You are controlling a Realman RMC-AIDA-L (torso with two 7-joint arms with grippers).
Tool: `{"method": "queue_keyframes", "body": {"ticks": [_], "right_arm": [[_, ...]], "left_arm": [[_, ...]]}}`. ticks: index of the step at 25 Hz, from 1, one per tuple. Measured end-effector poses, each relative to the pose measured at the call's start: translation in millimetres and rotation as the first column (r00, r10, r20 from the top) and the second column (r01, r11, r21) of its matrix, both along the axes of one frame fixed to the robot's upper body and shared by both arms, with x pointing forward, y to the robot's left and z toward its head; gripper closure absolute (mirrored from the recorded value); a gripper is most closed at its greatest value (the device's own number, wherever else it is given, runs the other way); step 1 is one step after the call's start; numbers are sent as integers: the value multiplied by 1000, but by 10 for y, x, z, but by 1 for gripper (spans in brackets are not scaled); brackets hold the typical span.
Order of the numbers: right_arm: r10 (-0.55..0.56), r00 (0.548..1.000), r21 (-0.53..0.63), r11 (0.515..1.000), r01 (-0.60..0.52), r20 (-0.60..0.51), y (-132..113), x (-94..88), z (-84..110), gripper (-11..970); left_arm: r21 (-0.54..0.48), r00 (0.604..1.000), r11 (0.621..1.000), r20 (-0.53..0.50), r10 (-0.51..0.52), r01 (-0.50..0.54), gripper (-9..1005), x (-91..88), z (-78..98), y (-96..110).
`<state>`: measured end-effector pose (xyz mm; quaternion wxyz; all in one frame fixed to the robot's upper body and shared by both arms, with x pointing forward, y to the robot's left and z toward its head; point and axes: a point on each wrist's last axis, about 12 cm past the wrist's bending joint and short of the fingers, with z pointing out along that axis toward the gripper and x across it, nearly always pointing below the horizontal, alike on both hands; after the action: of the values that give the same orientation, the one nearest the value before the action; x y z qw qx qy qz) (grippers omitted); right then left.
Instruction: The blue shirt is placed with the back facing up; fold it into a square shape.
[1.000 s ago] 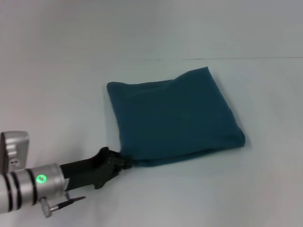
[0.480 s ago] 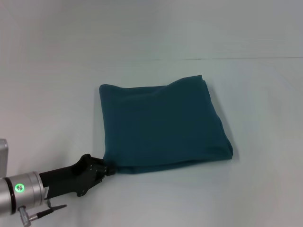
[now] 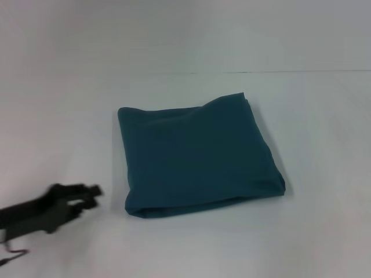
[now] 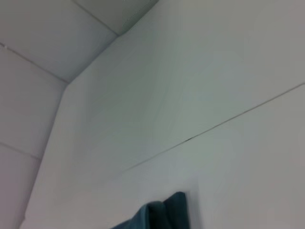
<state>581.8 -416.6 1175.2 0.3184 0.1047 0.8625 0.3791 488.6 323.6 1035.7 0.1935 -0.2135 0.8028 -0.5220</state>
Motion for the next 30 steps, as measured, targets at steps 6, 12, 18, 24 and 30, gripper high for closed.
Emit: {"method": "queue_keyframes", "body": {"ticks": [6, 12, 18, 24, 30], "right_arm": [[347, 935, -195, 925, -326, 80, 209, -93, -33, 59], [726, 685, -296, 668, -682, 61, 838, -255, -352, 59], [786, 601, -308, 613, -727, 147, 1371, -267, -563, 65], [836, 529, -303, 547, -780, 147, 1687, -231, -607, 64], [845, 506, -296, 535, -791, 175, 1806, -183, -569, 65]], "left_arm": [[193, 836, 911, 362, -412, 365, 581, -77, 444, 74], [339, 602, 744, 440, -666, 576, 375, 155, 647, -248], [486, 445, 632, 453, -773, 604, 245, 433, 702, -599], [561, 416, 583, 409, -812, 588, 101, 540, 630, -770], [563, 435, 599, 412, -800, 569, 49, 541, 597, -764]]}}
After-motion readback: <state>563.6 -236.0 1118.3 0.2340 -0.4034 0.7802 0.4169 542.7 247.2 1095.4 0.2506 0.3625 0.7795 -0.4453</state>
